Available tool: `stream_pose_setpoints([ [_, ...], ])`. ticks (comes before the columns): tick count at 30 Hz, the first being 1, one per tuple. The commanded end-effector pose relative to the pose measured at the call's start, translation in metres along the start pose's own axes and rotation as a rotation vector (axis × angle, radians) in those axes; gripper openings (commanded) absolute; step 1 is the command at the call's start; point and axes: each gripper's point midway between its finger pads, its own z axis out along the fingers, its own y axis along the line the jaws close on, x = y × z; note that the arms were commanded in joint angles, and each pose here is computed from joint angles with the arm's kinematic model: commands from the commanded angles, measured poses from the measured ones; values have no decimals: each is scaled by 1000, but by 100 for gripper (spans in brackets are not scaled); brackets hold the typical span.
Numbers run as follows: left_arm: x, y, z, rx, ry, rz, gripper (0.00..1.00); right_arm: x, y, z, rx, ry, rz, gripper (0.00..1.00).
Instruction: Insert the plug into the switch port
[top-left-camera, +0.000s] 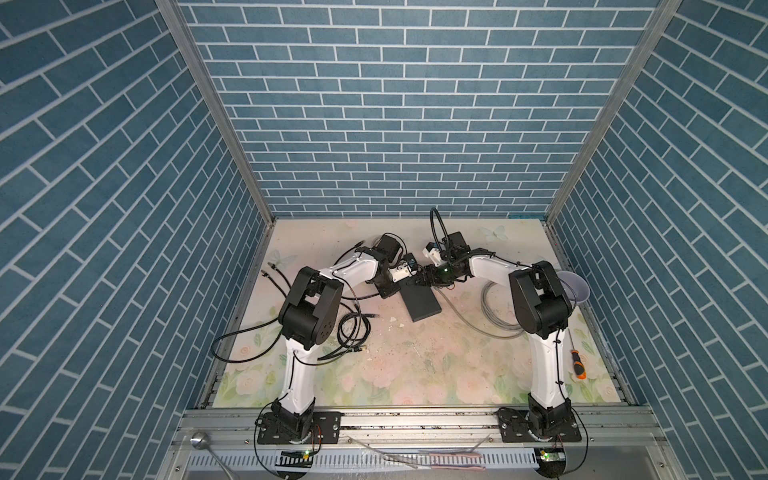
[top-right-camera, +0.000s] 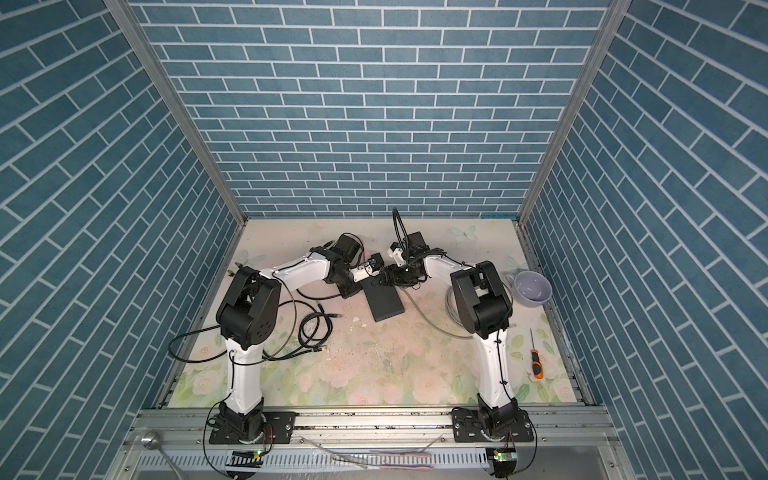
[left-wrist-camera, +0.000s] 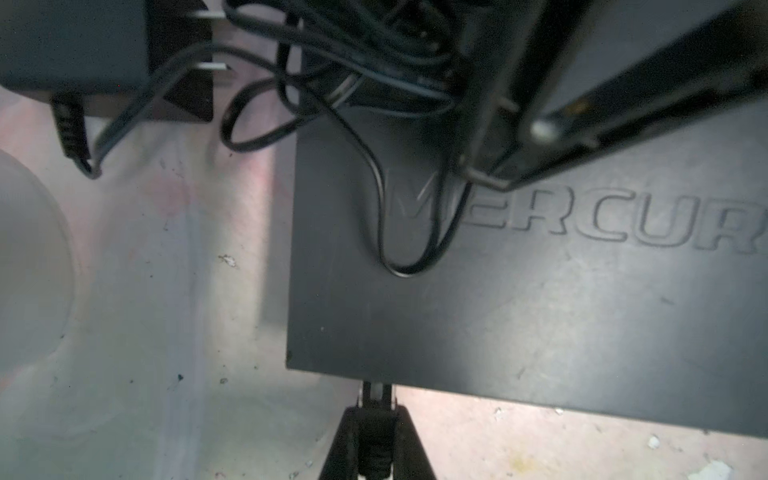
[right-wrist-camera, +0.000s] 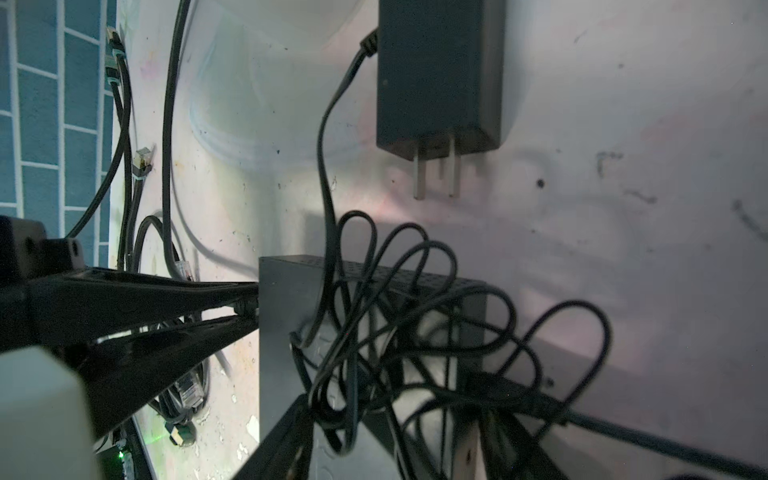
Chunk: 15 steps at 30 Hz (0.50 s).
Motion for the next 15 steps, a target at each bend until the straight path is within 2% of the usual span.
stream_pose_setpoints([
  [1,-49,-14,-13,32,-187,77,3,28,42,15,-170,125,-78,62],
  [15,-79,-25,-20,34,-329,109,1,67,81,30,-338,246,-146,58],
])
